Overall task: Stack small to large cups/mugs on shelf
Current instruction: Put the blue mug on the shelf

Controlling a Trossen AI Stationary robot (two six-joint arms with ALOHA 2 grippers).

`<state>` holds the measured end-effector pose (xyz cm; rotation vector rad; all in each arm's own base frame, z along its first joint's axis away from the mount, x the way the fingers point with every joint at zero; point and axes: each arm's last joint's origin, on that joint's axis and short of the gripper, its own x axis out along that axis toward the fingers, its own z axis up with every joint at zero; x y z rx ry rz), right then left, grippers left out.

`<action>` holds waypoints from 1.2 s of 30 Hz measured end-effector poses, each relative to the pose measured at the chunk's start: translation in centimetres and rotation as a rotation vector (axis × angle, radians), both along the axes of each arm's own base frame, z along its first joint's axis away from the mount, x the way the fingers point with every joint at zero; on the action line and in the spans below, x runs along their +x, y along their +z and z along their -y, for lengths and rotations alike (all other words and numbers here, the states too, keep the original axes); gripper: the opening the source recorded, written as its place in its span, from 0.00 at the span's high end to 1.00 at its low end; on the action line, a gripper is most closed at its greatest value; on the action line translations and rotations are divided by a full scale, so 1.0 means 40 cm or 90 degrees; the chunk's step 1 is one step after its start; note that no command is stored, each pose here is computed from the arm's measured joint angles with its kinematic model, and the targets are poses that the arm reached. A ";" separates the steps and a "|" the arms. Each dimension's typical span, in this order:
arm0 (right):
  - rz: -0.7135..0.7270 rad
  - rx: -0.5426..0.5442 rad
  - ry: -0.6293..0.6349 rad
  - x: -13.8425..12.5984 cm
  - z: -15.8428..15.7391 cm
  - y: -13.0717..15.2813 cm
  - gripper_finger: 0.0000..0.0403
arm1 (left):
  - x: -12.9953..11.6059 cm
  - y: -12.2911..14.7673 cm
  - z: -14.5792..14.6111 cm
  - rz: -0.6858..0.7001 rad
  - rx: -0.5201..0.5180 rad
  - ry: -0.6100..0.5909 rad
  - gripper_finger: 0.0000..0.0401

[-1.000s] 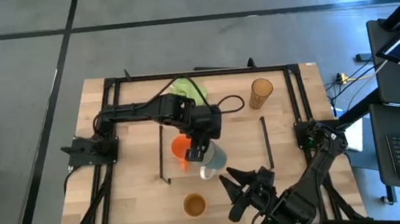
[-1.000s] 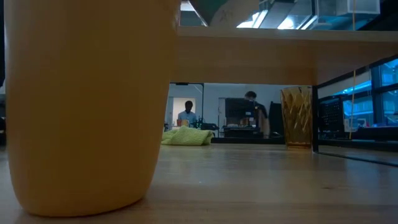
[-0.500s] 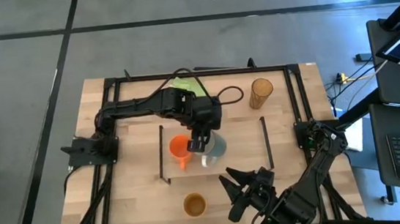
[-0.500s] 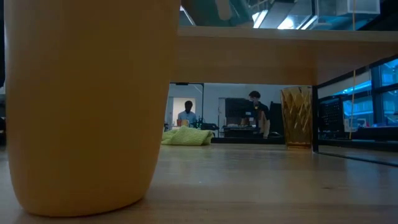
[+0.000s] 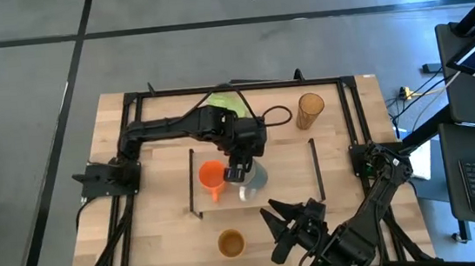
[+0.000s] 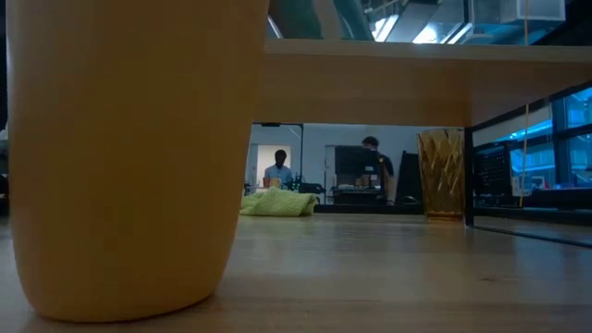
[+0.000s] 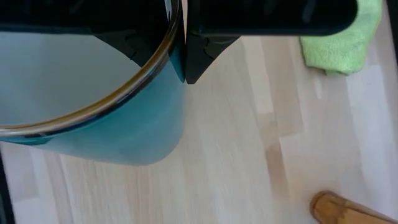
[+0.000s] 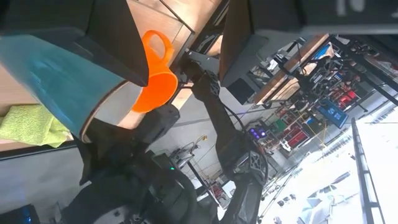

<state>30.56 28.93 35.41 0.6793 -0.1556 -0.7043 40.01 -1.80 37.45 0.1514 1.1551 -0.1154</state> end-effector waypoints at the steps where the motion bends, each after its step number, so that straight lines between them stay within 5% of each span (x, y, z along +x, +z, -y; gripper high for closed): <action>1: -0.001 -0.001 0.000 0.000 0.000 0.000 0.50 | 0.001 -0.002 0.000 -0.003 0.000 0.000 0.95; 12: -0.123 0.040 -0.050 0.011 0.104 -0.027 0.55 | -0.003 -0.003 0.000 -0.012 -0.001 0.003 0.95; 22: -0.214 0.050 -0.046 0.007 0.190 0.039 0.96 | -0.006 -0.004 -0.001 -0.022 -0.003 0.010 0.95; 31: -0.317 0.181 -0.068 -0.001 0.233 -0.023 0.99 | -0.010 -0.003 0.002 -0.027 -0.004 0.011 0.95; 36: -0.307 0.217 -0.118 -0.087 0.255 -0.087 0.99 | -0.011 -0.004 0.002 -0.029 -0.004 0.011 0.95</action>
